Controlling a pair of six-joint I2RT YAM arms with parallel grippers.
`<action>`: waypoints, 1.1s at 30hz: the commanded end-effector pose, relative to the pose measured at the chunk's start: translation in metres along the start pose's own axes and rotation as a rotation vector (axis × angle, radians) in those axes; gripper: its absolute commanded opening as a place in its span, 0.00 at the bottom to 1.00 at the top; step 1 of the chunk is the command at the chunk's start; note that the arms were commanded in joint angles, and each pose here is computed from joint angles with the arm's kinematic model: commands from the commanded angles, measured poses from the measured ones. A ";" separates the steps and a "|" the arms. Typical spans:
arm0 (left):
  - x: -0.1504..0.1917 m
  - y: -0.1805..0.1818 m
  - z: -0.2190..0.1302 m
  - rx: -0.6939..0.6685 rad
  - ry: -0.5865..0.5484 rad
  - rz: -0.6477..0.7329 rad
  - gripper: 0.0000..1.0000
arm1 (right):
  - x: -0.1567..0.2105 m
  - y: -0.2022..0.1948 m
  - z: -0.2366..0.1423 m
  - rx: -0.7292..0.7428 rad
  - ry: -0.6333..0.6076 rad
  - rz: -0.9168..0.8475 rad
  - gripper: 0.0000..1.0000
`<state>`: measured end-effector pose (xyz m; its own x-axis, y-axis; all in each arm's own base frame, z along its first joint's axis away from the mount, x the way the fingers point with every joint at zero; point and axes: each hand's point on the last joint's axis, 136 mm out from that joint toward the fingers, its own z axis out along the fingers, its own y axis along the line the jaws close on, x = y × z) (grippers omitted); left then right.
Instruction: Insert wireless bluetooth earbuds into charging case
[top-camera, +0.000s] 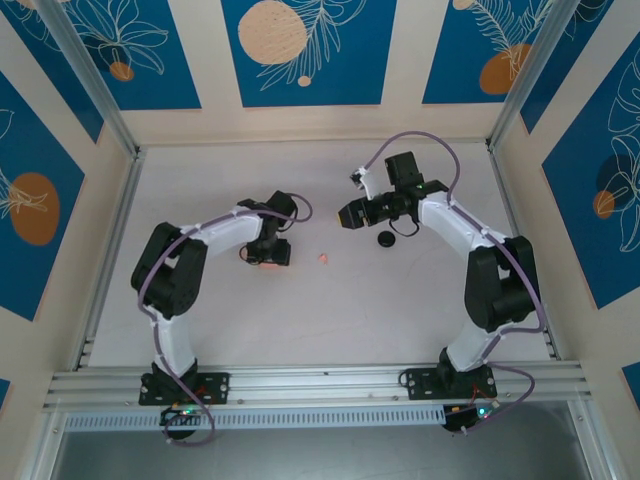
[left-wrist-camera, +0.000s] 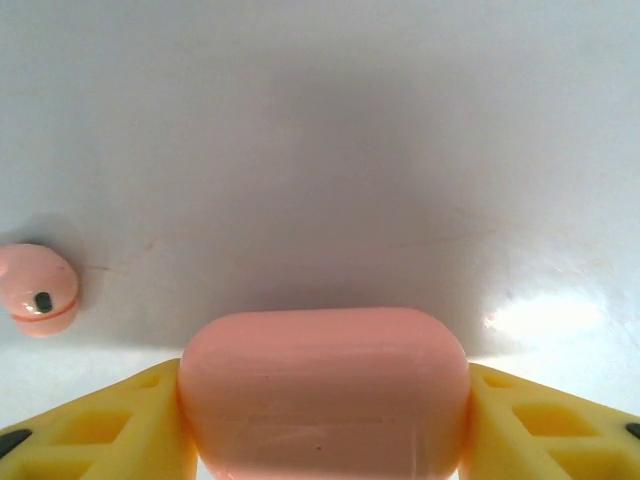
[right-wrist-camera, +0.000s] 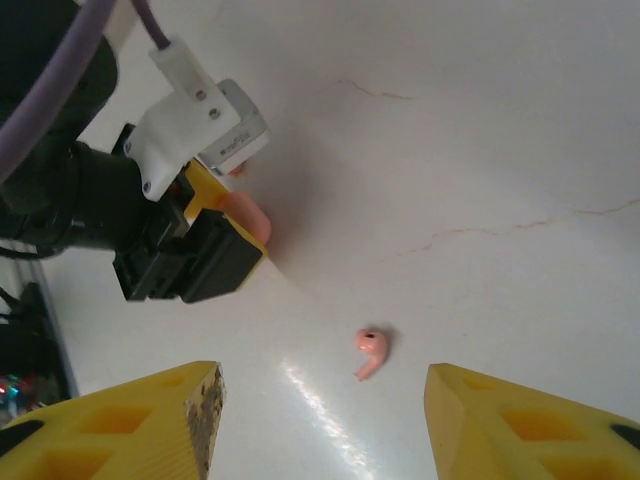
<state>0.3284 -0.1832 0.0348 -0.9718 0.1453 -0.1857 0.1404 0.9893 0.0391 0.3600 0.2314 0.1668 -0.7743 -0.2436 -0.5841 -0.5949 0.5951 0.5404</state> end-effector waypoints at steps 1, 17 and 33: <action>-0.016 -0.021 -0.021 0.095 -0.140 0.178 0.52 | -0.005 0.014 -0.010 -0.078 -0.062 0.106 0.56; 0.018 -0.113 -0.041 0.541 -0.538 0.830 0.49 | 0.057 0.021 -0.005 -0.213 0.047 0.553 0.51; 0.042 -0.125 -0.056 0.634 -0.728 1.035 0.49 | 0.097 0.047 0.038 -0.243 0.194 0.611 0.45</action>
<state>0.2666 -0.2910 0.0613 -0.1922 0.6116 -0.7675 0.9484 0.3166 0.0149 0.2730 0.2574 0.1180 -0.9960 -0.0462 -0.0770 -0.0898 0.5005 0.8611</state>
